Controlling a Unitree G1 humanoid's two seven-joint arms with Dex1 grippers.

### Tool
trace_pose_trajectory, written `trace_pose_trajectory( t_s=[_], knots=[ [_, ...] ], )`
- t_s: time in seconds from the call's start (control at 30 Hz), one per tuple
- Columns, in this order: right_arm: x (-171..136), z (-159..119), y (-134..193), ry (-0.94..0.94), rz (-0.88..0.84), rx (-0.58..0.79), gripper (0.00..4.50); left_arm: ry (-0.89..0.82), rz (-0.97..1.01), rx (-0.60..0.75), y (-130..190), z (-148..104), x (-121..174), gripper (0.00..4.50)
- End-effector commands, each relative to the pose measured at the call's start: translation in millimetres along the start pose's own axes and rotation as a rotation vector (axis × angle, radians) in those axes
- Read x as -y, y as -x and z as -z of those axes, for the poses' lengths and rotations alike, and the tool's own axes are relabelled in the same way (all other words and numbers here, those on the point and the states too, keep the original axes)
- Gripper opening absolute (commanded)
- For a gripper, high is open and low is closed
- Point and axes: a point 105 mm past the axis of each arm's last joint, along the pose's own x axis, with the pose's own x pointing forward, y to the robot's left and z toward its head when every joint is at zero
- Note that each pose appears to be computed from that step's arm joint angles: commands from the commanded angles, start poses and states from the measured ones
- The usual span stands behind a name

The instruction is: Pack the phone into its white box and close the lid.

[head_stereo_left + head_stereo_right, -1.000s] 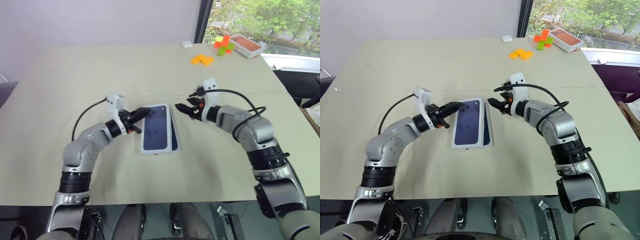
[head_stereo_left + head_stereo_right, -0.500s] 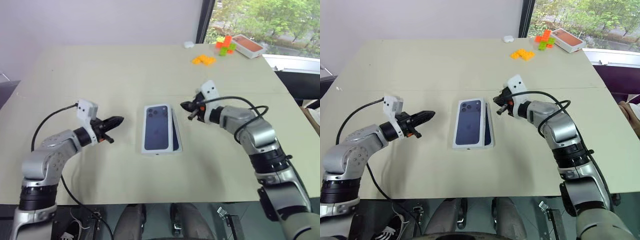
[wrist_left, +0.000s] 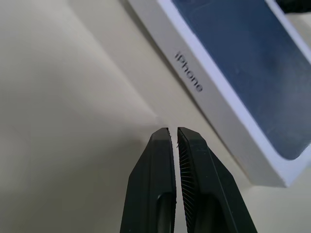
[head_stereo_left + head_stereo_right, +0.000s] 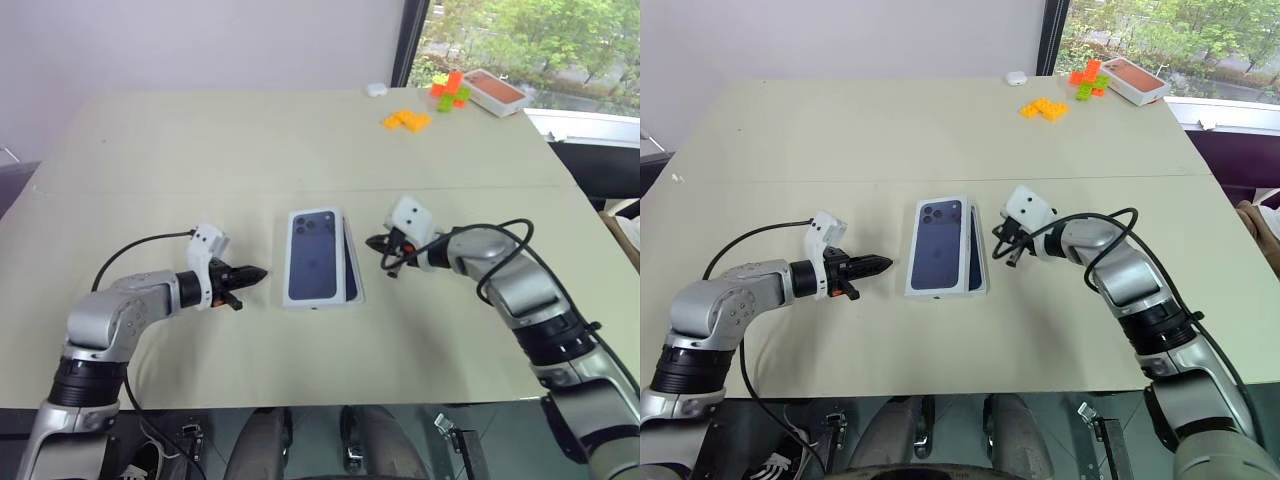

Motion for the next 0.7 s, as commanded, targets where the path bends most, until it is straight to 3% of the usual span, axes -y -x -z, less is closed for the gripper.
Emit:
trace_pose_trajectory(
  t_s=[0.03, 0.13, 0.33, 0.53, 0.7],
  knots=[
    [-11.1, -9.9, 5.8, 0.081, -0.072, 0.019, 0.03, -0.023, 0.081, -0.037, -14.5, 5.3, 17.6, 0.29],
    [-11.9, -24.5, 6.7, -0.054, -0.102, 0.103, 0.03, 0.009, 0.119, -0.022, -22.0, 4.4, 23.8, 0.29],
    [-22.4, -43.4, 6.0, -0.076, -0.159, 0.149, 0.03, -0.034, 0.127, 0.040, -37.9, -17.1, 34.2, 0.29],
    [-23.9, -34.1, 3.4, -0.053, -0.145, 0.108, 0.03, -0.038, 0.142, 0.076, -34.8, -30.8, 41.4, 0.29],
    [-17.2, -22.3, 2.5, -0.009, -0.109, 0.053, 0.03, -0.039, 0.135, 0.071, -36.2, -27.9, 42.1, 0.29]
  ],
)
